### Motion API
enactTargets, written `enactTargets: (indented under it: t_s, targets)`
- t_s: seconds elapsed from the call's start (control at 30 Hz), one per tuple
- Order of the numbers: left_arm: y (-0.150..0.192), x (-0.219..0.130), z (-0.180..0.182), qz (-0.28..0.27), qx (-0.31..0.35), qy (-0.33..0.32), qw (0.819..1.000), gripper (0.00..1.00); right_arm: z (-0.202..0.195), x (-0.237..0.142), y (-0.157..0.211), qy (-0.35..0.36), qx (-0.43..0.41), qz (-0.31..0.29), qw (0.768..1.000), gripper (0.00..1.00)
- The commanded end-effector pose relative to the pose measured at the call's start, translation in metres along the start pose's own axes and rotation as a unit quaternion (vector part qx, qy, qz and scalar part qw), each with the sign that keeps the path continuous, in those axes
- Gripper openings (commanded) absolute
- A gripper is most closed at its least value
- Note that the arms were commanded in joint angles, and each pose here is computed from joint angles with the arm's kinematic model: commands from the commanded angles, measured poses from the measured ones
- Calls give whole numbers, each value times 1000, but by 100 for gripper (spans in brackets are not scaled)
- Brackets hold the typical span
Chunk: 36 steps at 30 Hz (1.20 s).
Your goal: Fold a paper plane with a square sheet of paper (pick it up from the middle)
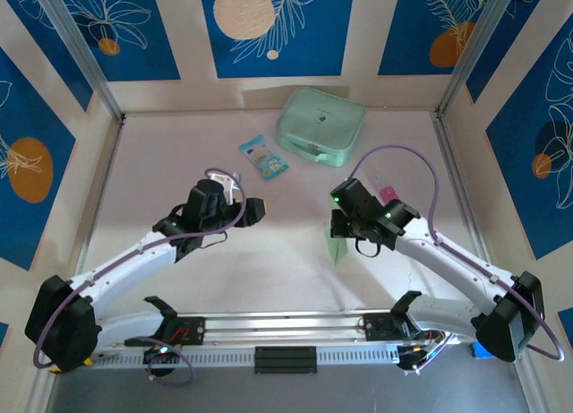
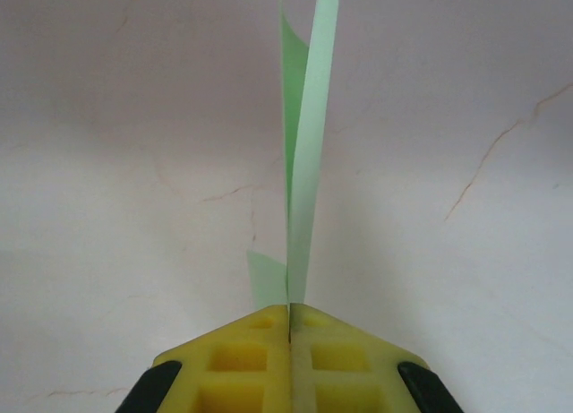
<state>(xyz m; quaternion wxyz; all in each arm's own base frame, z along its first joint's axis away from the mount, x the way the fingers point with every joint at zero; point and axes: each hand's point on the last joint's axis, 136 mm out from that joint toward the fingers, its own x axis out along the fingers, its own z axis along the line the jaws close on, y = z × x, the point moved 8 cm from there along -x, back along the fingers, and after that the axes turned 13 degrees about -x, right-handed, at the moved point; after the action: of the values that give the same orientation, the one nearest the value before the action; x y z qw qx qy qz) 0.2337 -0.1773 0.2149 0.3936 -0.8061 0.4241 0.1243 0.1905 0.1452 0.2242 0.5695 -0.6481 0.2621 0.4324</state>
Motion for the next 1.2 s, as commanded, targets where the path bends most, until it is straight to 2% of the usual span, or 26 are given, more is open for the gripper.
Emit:
enactTargets:
  t_s: [0.0, 0.03, 0.07, 0.27, 0.5, 0.6, 0.73, 0.93, 1.03, 1.17]
  targets:
    - [1, -5, 12, 0, -14, -31, 999, 90, -4, -8, -5, 88, -44, 1, 995, 4]
    - [1, -7, 15, -7, -18, -45, 999, 98, -4, -9, -7, 115, -51, 3, 992, 4]
    - [0, -9, 18, -16, -22, -61, 998, 100, -4, -11, -9, 145, -54, 5, 988, 4]
    - [-8, -26, 30, -68, -41, -116, 990, 100, 3, -7, -20, 256, -95, 16, 962, 5]
    - [-16, -47, 43, -106, -45, -214, 970, 100, 28, 24, -23, 290, -136, 41, 946, 4]
    - [-18, -63, 55, -131, -62, -288, 946, 100, 48, 45, -20, 287, -170, 59, 941, 6]
    - [-22, -79, 61, -154, -59, -345, 924, 100, 80, 74, -15, 257, -203, 88, 941, 6]
    - [-26, -87, 59, -160, -61, -363, 916, 100, 120, 104, -8, 178, -205, 103, 957, 9]
    - [-26, -87, 58, -156, -56, -363, 917, 100, 134, 110, -9, 97, -185, 97, 973, 16]
    - [-25, -78, 55, -134, -44, -341, 929, 100, 145, 102, -16, -41, -146, 70, 986, 35]
